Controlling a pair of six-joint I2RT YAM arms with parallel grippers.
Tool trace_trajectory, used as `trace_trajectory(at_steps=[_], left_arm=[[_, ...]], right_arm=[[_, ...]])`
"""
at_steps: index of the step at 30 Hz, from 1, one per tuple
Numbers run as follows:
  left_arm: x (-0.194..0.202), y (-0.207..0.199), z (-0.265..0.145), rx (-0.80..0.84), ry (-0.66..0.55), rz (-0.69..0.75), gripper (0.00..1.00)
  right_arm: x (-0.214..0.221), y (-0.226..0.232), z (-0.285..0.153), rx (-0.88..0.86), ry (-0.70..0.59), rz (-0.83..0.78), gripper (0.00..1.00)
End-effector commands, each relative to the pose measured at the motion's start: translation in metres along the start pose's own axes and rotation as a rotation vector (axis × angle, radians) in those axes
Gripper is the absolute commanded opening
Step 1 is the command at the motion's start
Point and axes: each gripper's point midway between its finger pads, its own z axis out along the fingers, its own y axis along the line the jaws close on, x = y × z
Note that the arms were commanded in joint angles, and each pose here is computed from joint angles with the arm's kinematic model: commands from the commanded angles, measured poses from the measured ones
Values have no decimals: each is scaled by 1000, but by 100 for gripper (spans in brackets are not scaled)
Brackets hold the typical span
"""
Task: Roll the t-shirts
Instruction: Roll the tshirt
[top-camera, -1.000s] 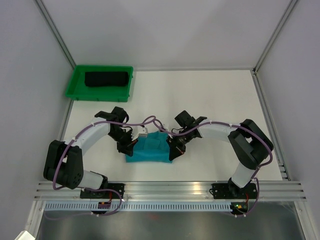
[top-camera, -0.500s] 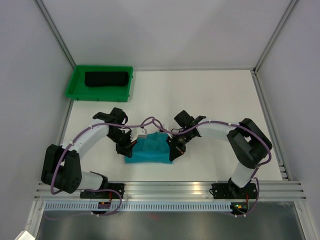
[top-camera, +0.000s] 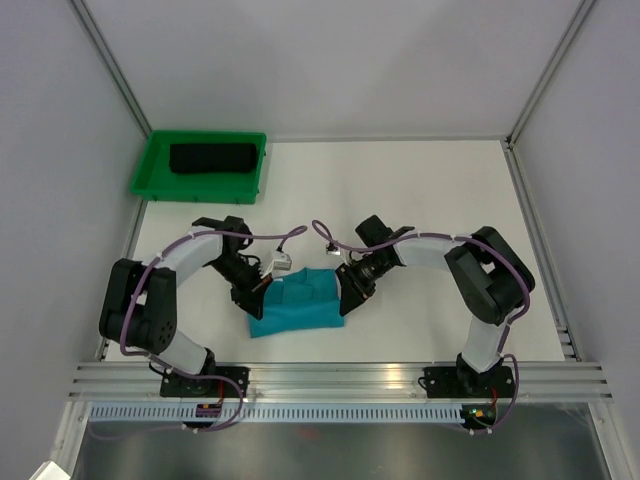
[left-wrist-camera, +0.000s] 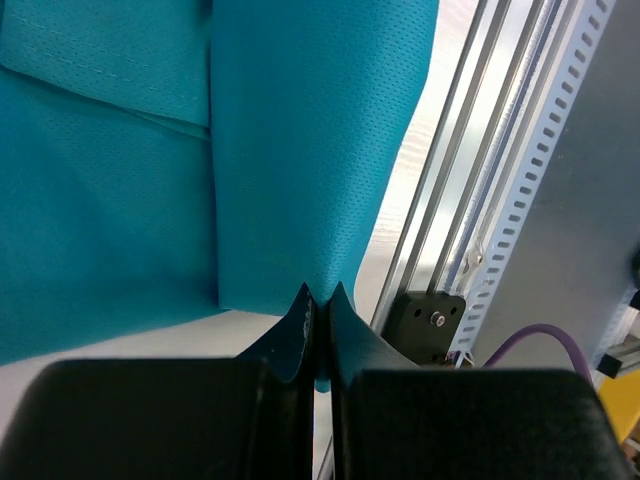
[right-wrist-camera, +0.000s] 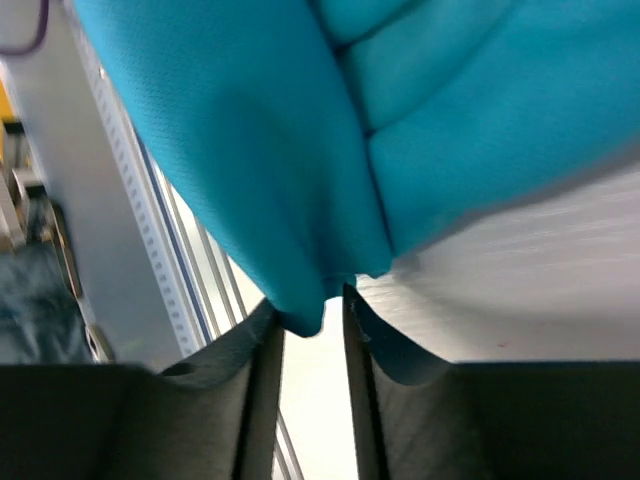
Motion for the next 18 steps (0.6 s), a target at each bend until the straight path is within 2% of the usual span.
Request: trace_trajectory(at_steps=[1,6,7,13,14,18], left_arm=[[0,9,-2,13,-26,-27,2],[-3,16,-3,12,-48,-26,2],[-2,17,-2,13,-47,-26,2],[3,17,2,19,-47,-29,2],[3,17,3,18,-48,-29,2],[7,19,3,15,-54,-39,2]], right_arm=[[-31,-10,-15,51,-144,13,38],[-45,-1,-19,23,-248,-19,46],[-45,0,-18,23,-252,-22,51],[-52,-3,-20,45,-312,-56,54],[-55,-2,-20,41,-323,-50,58],[-60,1,-21,43,-350,-107,59]])
